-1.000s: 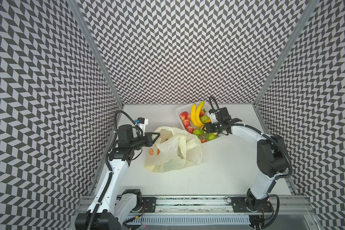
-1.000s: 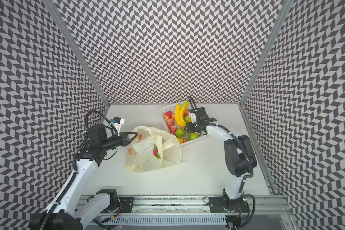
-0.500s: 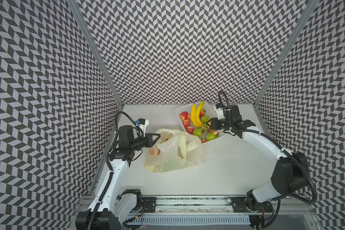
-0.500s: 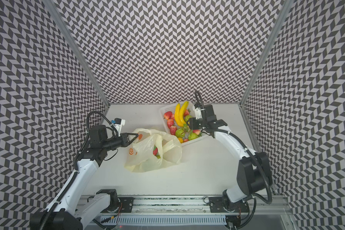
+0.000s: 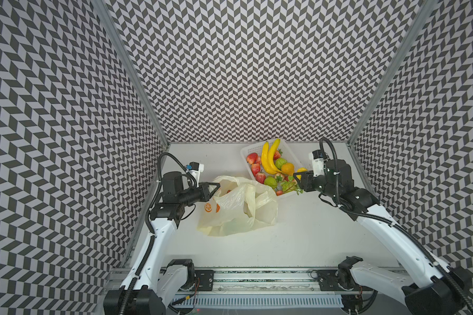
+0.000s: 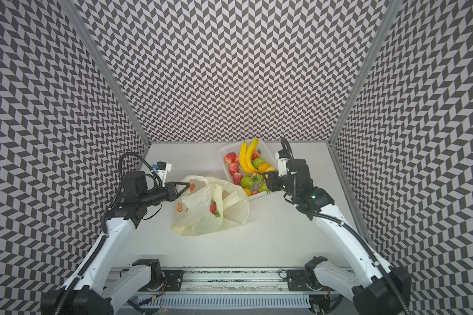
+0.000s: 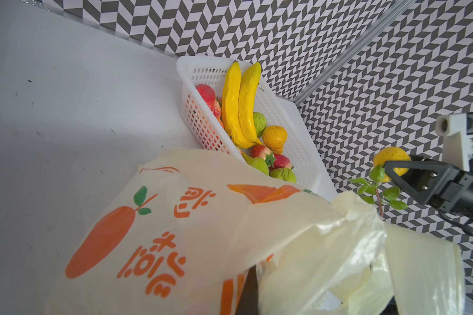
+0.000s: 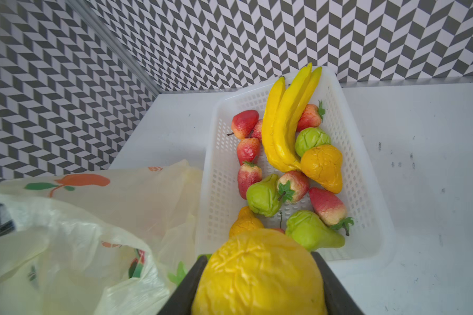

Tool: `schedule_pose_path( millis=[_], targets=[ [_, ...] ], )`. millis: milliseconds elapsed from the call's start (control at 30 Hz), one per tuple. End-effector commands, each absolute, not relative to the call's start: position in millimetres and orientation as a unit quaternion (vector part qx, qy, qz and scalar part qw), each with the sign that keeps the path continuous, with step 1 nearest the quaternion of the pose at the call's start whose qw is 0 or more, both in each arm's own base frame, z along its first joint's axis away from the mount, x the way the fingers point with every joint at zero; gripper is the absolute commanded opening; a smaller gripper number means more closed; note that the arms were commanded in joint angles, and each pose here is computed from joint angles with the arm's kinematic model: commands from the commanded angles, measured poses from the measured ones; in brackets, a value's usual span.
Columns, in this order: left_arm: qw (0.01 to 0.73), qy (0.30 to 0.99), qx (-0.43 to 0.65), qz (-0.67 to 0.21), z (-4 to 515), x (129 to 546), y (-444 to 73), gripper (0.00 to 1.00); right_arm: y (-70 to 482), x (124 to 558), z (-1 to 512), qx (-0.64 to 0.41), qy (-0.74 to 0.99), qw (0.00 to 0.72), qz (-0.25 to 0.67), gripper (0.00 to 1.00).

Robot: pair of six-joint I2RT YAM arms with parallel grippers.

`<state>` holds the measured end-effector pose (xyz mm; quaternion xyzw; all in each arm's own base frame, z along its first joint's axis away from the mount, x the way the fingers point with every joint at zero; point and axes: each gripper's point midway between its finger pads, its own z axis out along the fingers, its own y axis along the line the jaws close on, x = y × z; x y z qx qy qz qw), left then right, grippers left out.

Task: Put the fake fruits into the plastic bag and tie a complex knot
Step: 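Carry the yellow lemon with the right gripper into the bag mouth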

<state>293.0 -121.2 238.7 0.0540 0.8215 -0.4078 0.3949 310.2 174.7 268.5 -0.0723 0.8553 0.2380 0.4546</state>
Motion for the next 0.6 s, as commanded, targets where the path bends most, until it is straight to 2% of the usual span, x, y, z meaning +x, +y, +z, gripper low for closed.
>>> schedule_pose_path(
  millis=[0,300,567],
  targets=[
    [0.398,0.817,0.06,-0.413,239,293,-122,0.0,187,290,268,-0.055,0.853,0.454,0.251,0.42],
    [0.397,0.817,0.06,-0.414,237,293,-123,0.0,226,232,233,-0.057,0.863,0.408,0.293,0.4],
    [0.396,0.817,0.061,-0.415,236,292,-123,0.0,241,220,207,-0.032,0.857,0.397,0.327,0.4]
  ],
)
